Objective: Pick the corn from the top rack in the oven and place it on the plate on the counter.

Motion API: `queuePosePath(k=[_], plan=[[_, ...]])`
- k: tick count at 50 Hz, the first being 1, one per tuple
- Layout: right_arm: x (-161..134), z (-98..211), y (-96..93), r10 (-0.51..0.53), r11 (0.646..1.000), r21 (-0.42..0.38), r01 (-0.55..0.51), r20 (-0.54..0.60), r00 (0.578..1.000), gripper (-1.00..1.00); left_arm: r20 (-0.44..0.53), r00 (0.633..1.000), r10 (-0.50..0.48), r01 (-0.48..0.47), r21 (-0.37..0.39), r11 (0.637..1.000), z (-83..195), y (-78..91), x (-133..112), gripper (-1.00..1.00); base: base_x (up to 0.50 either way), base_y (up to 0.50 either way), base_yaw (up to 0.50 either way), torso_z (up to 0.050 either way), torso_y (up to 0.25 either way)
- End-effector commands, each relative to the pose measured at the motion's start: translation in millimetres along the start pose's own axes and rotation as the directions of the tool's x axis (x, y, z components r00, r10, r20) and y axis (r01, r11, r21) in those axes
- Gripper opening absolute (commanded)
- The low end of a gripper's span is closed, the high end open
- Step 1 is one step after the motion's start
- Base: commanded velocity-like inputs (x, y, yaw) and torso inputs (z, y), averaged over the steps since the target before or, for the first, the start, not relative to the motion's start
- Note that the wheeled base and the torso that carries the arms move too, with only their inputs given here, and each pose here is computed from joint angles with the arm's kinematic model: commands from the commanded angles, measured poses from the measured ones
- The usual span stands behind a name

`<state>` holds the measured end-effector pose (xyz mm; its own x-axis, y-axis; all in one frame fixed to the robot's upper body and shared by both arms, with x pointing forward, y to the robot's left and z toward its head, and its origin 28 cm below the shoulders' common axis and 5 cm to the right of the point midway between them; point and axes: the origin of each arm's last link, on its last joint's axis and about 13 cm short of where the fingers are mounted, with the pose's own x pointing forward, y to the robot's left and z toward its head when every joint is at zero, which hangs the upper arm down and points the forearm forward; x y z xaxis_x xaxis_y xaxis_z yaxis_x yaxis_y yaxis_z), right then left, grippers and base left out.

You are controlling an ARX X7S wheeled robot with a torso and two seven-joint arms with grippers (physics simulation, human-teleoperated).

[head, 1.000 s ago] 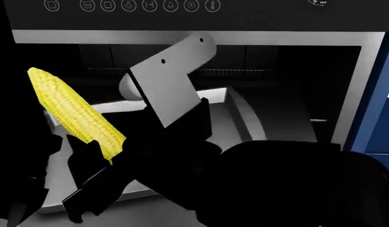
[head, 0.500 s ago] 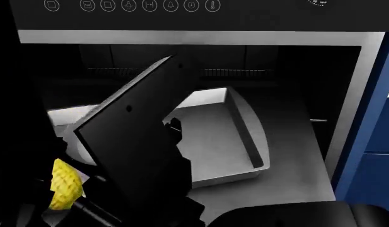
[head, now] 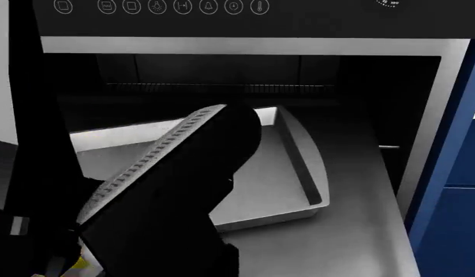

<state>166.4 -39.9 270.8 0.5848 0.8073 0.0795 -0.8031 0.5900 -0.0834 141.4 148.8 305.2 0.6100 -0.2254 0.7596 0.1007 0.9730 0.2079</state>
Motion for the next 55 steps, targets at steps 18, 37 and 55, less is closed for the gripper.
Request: queuePosePath(k=[18, 37, 55], plan=[[-6, 5, -9.0, -0.279, 0.953, -0.073, 0.293, 0.158, 0.947, -1.00, -0.024, 0.999, -0.027, 0.027, -0.007, 1.000, -5, -8.7, -4, 1.00, 0.00, 0.00, 0.00, 0.000, 0.000], [-13, 5, -29.4, -0.416, 0.899, -0.074, 0.432, 0.167, 0.894, -1.00, -0.029, 0.999, -0.033, 0.033, 0.008, 0.999, -5, -7.0, -4, 1.00, 0.00, 0.00, 0.00, 0.000, 0.000], [-22, 1, -39.4, -0.473, 0.870, -0.072, 0.488, 0.161, 0.866, -1.00, -0.010, 0.999, 0.041, -0.040, 0.085, 0.996, 10, 20.0, 5, 1.00, 0.00, 0.00, 0.00, 0.000, 0.000]])
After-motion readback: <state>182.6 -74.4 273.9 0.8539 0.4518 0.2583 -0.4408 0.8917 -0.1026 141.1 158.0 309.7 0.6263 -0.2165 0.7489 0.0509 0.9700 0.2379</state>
